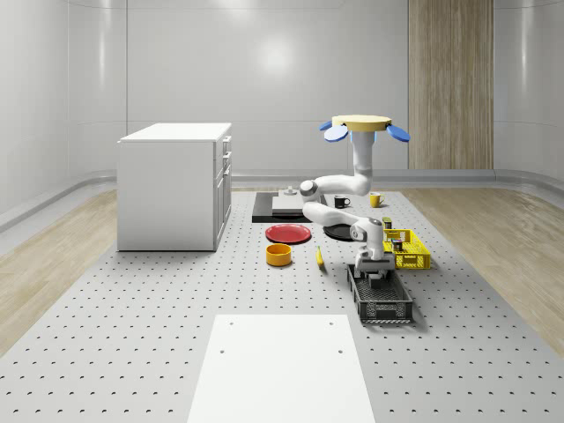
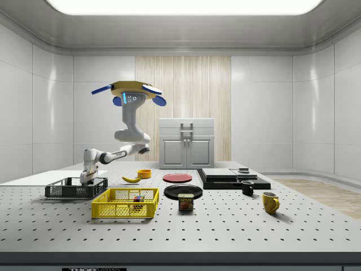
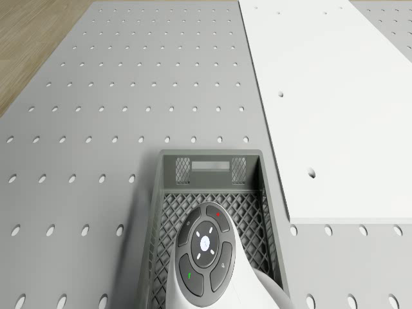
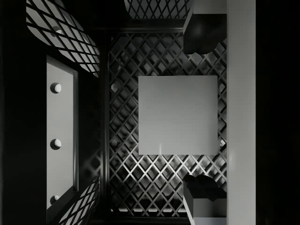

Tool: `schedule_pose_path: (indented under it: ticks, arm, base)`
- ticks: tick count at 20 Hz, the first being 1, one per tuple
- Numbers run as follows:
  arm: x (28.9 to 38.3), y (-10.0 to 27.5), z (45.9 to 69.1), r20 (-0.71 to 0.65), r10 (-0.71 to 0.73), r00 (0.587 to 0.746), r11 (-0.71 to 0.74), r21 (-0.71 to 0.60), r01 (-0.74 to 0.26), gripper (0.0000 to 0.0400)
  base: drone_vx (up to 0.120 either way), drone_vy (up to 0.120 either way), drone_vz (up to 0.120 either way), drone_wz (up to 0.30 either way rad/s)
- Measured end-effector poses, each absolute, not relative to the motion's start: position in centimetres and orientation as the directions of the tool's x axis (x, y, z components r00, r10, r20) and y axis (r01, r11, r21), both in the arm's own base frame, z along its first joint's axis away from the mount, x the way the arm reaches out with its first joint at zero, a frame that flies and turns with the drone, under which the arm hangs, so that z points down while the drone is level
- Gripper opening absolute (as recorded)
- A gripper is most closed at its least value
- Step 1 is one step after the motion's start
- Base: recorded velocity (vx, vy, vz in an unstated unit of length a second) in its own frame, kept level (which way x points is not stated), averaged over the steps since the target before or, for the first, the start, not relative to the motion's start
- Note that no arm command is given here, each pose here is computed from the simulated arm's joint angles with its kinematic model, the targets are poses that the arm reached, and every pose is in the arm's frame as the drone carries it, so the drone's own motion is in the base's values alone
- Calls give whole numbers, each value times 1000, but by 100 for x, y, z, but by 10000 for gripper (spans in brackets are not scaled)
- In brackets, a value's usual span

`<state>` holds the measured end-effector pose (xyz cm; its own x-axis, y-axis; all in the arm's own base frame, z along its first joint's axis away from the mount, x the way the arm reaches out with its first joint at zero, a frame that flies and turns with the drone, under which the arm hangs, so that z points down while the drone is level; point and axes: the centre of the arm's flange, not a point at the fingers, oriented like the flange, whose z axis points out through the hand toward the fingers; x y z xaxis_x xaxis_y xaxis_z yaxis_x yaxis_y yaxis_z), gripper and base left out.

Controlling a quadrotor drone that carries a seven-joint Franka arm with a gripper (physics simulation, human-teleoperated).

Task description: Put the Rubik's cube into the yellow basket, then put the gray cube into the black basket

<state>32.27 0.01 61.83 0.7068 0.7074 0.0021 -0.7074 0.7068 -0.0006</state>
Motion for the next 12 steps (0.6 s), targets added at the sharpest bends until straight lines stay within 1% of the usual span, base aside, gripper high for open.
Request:
schedule_pose_path:
  ticks: [6,12]
  arm:
    - [3227,1,5956,2,707,707,707,0,-707,397]
    - [3227,0,5863,2,707,707,707,0,-707,399]
  base:
    - [0,0,0,0]
    - [0,0,0,0]
